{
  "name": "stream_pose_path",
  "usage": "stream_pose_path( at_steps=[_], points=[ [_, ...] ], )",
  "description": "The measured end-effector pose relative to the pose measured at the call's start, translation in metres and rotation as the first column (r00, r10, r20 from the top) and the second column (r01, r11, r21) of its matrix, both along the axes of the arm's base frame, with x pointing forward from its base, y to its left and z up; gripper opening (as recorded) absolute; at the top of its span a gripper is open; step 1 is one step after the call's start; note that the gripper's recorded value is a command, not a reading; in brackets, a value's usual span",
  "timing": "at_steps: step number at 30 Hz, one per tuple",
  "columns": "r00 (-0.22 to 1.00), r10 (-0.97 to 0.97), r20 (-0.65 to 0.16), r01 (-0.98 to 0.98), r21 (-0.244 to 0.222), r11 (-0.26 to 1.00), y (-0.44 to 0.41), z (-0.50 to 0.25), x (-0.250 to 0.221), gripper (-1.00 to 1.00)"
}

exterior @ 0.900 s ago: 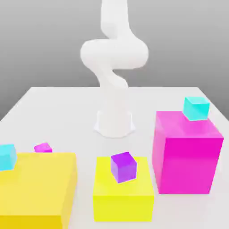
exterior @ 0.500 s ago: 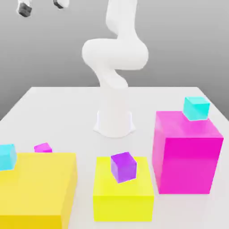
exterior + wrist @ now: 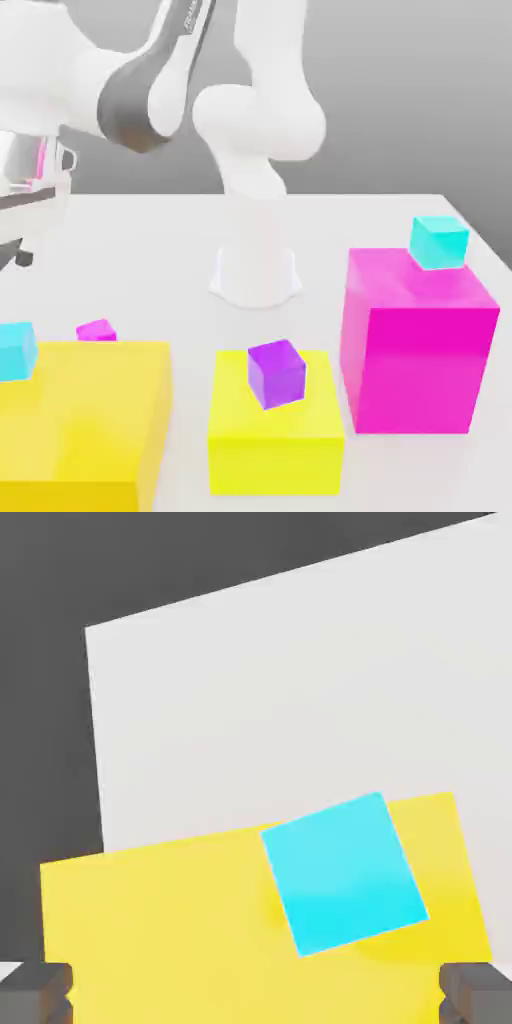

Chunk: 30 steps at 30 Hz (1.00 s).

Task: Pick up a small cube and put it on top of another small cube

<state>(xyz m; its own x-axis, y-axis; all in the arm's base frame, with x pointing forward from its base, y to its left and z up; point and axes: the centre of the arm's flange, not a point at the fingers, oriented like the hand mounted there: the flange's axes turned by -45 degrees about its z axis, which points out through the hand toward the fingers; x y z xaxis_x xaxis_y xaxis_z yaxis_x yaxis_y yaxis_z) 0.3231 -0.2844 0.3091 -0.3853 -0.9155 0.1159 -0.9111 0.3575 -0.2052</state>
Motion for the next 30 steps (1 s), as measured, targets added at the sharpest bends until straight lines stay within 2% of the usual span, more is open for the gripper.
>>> stream_pose_path(
  at_steps=[3,7,9,19,20,30],
  points=[
    [0.979,-0.203,-0.022,0.204,0.072,0.976,-0.009,-0.041,-0.034,0.00],
    [0.879,-0.463,-0.110,0.476,0.172,0.863,0.010,-0.099,-0.093,0.00],
    [0.842,-0.521,-0.137,0.539,0.181,0.823,0.020,-0.113,-0.113,0.00],
    [0.832,-0.535,-0.145,0.554,0.184,0.812,0.024,-0.176,-0.117,0.00],
    [0.833,-0.534,-0.146,0.553,0.184,0.812,0.025,-0.179,-0.118,-1.00],
    [0.832,-0.537,-0.141,0.555,0.182,0.812,0.022,-0.162,-0.115,-1.00]
  ],
)
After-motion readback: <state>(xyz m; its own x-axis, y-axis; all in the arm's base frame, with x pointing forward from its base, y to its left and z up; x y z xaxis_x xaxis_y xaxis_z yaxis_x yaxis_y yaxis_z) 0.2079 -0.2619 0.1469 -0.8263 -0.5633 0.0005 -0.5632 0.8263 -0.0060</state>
